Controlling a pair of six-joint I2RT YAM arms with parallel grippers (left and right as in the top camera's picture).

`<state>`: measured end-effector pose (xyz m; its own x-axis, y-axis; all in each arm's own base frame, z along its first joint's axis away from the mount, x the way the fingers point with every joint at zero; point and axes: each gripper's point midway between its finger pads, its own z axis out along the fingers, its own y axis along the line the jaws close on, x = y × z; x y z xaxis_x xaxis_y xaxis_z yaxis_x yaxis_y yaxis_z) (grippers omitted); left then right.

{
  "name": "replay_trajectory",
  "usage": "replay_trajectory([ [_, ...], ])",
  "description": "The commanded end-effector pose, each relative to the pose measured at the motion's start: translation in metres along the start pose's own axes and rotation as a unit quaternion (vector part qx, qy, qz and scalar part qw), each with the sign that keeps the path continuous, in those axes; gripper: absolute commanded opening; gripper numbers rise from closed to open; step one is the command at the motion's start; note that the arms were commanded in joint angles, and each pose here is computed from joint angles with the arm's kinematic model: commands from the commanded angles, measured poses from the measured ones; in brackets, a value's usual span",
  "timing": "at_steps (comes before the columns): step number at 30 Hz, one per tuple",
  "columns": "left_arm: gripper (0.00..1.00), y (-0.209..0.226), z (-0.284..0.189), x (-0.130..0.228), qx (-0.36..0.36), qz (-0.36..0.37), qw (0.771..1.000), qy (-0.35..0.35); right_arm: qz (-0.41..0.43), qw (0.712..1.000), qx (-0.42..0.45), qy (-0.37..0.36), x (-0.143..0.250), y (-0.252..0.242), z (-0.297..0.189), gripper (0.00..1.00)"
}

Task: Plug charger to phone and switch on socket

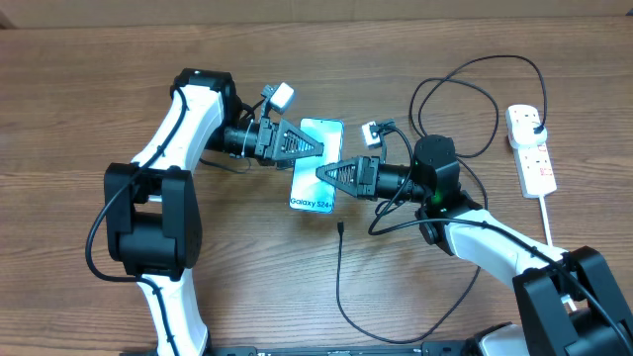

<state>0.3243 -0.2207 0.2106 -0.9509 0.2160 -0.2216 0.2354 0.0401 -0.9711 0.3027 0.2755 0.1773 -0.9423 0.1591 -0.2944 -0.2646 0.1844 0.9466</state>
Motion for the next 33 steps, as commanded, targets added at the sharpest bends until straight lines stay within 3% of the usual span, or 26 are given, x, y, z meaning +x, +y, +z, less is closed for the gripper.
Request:
replay_trajectory([
  [1,0.74,-0.0167,0.0046,-0.0059,0.019,0.034,0.999,-0.012,-0.012,1.000,-0.005,0.013,0.0049,0.0009,0.0005,0.04],
  [23,0.73,-0.0238,0.0103,-0.0090,0.038,0.035,0.998,-0.020,-0.013,1.000,-0.010,0.024,0.0111,0.0035,0.0041,0.04],
  [27,0.64,-0.0243,0.0130,-0.0080,0.039,0.036,0.998,-0.017,-0.007,1.000,-0.006,0.017,0.0087,0.0023,0.0042,0.04],
  [30,0.45,-0.0242,0.0130,-0.0078,0.038,0.036,0.998,-0.017,-0.007,1.000,-0.005,0.017,0.0086,0.0021,0.0042,0.04],
  [33,0.37,-0.0242,0.0130,-0.0079,0.038,0.036,0.998,-0.017,-0.007,1.000,-0.007,0.020,0.0097,0.0026,0.0041,0.04],
])
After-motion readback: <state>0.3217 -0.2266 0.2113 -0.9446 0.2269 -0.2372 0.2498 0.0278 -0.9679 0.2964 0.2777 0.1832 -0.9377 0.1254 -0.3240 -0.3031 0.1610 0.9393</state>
